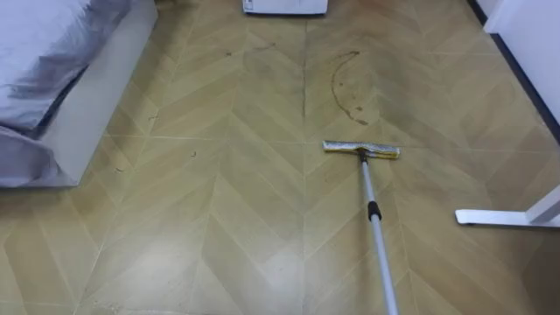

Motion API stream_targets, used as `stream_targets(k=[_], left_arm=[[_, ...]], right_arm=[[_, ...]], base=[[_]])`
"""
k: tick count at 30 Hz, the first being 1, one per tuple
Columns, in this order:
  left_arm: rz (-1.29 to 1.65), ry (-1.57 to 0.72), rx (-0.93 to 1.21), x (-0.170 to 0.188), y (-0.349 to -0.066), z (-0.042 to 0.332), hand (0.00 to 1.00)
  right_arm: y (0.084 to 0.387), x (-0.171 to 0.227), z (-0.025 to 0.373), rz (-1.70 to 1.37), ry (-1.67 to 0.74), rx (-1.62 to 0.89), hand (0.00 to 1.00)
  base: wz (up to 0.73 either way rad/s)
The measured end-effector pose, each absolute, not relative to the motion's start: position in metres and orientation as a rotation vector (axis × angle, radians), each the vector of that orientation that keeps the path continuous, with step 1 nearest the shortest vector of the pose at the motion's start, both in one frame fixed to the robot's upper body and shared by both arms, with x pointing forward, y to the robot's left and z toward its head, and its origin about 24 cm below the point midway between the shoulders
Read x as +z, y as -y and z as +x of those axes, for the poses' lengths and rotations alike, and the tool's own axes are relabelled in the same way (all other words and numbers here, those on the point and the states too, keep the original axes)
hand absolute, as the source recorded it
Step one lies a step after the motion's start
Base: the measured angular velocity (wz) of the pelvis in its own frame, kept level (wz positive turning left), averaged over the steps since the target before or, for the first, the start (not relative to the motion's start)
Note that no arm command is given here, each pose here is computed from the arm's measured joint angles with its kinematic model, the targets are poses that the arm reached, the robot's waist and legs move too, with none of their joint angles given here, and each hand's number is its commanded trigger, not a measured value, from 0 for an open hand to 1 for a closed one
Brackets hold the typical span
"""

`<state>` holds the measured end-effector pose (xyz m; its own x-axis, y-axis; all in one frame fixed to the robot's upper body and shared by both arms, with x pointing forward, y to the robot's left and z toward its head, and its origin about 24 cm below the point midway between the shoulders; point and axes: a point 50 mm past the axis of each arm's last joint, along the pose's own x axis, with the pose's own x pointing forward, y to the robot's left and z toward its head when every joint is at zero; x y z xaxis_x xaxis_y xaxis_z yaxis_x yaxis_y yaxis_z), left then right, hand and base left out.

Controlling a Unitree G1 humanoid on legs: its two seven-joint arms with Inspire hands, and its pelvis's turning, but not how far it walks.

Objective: Mop floor

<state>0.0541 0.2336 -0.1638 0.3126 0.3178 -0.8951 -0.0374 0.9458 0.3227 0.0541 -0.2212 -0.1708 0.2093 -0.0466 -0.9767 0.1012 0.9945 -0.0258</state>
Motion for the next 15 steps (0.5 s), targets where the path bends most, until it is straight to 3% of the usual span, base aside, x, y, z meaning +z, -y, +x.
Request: stream_targets(k=[15], left_arm=[[0.254, -1.228, 0.242, -0.1636, -0.2336, 0.0559, 0.0]], right_arm=[[0.2225, -0.1704, 0.0568, 0.039, -1.353, -0.11, 1.0]], base=[[0.0]])
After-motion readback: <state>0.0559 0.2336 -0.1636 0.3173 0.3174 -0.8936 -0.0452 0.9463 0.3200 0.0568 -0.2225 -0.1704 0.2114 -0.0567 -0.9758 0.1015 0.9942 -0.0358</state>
